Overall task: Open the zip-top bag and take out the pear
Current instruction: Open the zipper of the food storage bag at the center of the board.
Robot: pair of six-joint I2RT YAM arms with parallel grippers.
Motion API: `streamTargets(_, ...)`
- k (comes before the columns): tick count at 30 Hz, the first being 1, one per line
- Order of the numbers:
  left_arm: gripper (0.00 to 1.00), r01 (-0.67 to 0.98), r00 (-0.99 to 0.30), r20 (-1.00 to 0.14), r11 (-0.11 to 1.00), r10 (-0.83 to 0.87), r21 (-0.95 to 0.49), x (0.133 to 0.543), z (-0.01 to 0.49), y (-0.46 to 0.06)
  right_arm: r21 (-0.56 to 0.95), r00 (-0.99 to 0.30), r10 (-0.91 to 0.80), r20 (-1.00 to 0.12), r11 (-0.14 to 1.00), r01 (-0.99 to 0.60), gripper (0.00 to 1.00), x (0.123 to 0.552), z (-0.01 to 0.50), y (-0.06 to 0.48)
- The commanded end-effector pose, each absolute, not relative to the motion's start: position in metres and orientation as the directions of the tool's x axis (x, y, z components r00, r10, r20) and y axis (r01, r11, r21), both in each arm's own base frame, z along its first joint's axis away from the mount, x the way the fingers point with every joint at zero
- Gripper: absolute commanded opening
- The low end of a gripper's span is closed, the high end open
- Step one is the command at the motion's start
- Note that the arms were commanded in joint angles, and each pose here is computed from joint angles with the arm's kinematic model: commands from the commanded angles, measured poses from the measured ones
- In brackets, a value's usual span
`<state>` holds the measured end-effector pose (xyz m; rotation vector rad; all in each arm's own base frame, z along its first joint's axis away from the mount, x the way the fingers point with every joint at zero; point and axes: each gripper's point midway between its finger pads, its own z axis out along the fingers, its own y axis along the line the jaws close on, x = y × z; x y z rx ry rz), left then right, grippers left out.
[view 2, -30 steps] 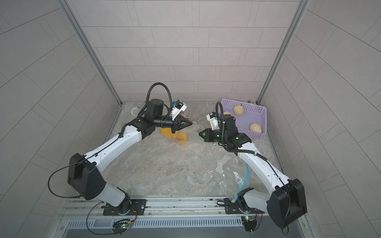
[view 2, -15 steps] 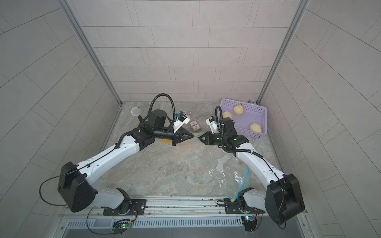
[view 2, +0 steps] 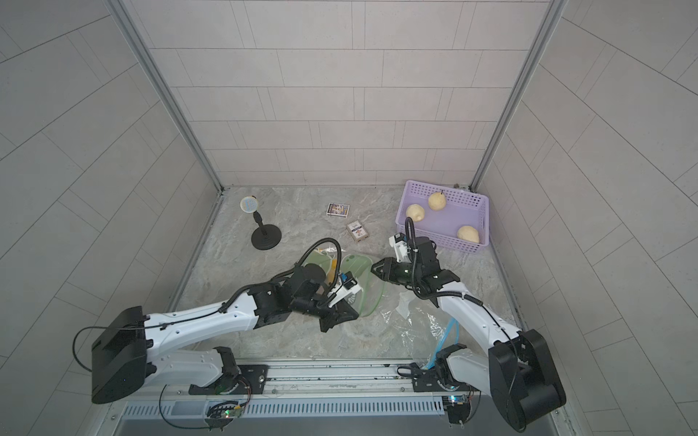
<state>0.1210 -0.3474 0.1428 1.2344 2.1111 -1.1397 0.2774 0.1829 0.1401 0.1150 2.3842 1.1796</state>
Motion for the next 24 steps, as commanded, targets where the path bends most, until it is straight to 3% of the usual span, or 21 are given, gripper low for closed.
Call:
streamTargets(1, 0.32, 0.804, -0.594, -0.729, 0.277, 0.34, -0.526, 0.127, 0.173, -0.362, 0.798, -0.881, 0.305, -0.363, 0.589, -0.125, 0.37, 0.279, 0.14, 0.186)
streamTargets(3, 0.53, 0.799, -0.596, -0.769, 0.264, 0.23, -0.54, 0.134, 0.209, -0.363, 0.799, -0.889, 0.302, -0.343, 0.591, -0.107, 0.34, 0.276, 0.13, 0.185)
streamTargets(4, 0.74, 0.808, -0.578, -0.794, 0.266, 0.188, -0.525, 0.138, 0.226, -0.362, 0.803, -0.893, 0.301, -0.335, 0.588, -0.103, 0.33, 0.275, 0.126, 0.186)
streamTargets(5, 0.79, 0.81, -0.564, -0.812, 0.288, 0.15, -0.51, 0.144, 0.244, -0.357, 0.813, -0.897, 0.301, -0.324, 0.574, -0.1, 0.31, 0.273, 0.124, 0.188)
streamTargets(8, 0.81, 0.814, -0.54, -0.835, 0.321, 0.108, -0.485, 0.154, 0.279, -0.348, 0.824, -0.901, 0.293, -0.32, 0.555, -0.113, 0.28, 0.272, 0.122, 0.195)
streamTargets(11, 0.81, 0.815, -0.539, -0.833, 0.326, 0.125, -0.478, 0.155, 0.283, -0.347, 0.822, -0.902, 0.273, -0.334, 0.552, -0.137, 0.25, 0.272, 0.126, 0.202)
streamTargets(14, 0.81, 0.744, -0.556, -0.823, 0.514, 0.12, -0.427, 0.183, 0.268, -0.32, 0.82, -0.91, 0.258, -0.326, 0.556, -0.136, 0.22, 0.272, 0.123, 0.206)
streamTargets(16, 0.81, 0.556, -0.593, -0.804, 0.743, 0.04, -0.373, 0.224, 0.252, -0.268, 0.823, -0.915, 0.254, -0.313, 0.554, -0.128, 0.21, 0.271, 0.12, 0.209)
streamTargets(18, 0.79, 0.346, -0.611, -0.789, 0.873, -0.069, -0.344, 0.256, 0.238, -0.213, 0.826, -0.921, 0.251, -0.298, 0.551, -0.118, 0.21, 0.27, 0.115, 0.214)
streamTargets(20, 0.75, 0.171, -0.622, -0.765, 0.926, -0.163, -0.336, 0.279, 0.22, -0.169, 0.834, -0.925, 0.257, -0.28, 0.543, -0.102, 0.21, 0.271, 0.112, 0.217)
streamTargets(24, 0.74, 0.022, -0.622, -0.746, 0.948, -0.236, -0.318, 0.307, 0.188, -0.139, 0.86, -0.924, 0.288, -0.25, 0.505, -0.075, 0.23, 0.272, 0.114, 0.223)
